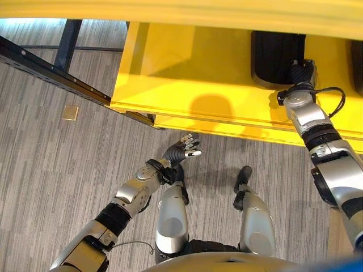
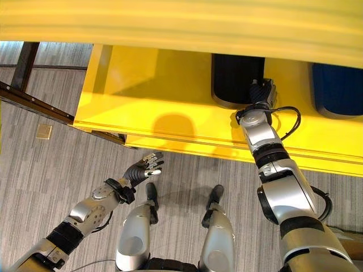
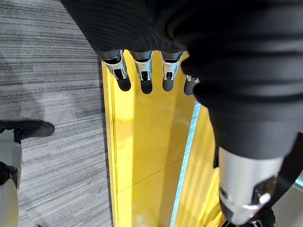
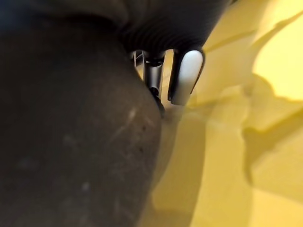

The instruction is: Move parts from the plastic box to the shelf.

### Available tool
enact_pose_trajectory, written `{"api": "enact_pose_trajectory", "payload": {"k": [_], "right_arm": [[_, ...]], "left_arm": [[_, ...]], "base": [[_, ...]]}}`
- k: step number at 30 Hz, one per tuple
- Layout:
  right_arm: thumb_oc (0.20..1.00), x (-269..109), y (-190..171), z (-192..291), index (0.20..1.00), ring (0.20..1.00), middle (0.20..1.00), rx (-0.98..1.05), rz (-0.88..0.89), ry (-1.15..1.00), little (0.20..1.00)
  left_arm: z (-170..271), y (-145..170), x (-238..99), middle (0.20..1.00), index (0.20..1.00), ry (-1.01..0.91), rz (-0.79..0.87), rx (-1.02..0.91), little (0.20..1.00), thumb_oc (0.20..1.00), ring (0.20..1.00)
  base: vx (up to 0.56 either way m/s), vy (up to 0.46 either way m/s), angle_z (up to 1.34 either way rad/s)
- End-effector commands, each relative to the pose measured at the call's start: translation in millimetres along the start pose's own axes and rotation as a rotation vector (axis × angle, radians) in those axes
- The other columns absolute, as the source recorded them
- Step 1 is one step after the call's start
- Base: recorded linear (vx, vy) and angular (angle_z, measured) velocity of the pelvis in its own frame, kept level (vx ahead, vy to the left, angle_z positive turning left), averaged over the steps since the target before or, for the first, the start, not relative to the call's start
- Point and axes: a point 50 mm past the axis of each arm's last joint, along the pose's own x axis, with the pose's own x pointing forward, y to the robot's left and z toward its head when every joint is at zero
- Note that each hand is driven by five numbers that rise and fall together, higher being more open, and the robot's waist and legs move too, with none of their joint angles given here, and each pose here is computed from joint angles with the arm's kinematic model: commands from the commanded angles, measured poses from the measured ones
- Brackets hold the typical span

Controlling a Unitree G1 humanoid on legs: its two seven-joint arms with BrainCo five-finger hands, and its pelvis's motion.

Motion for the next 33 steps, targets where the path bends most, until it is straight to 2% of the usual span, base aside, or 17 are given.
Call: {"api": "enact_pose_trajectory", "payload": {"k": [1,33], "right_arm": [[0.2,11.8,-24.1,39.1,0.2,0.2,0.2,0.002,-0.074,-0.129,0.2],[0.2,7.5,-12.1,50.1,0.2,0.2,0.2,0.045,-0.053,-0.125,0.2]], "left_arm": [[7.4,-18.2,-4.0,1.0,1.0,-0.041,-0.098,0.021,1.0,1.0,1.0],[2.9,-21.5,-1.6,1.0,1.0,-0.036,-0.096,0.011,1.0,1.0,1.0]], "base": [[0.0,0.0,0.0],[0.0,0.0,0.0]]}}
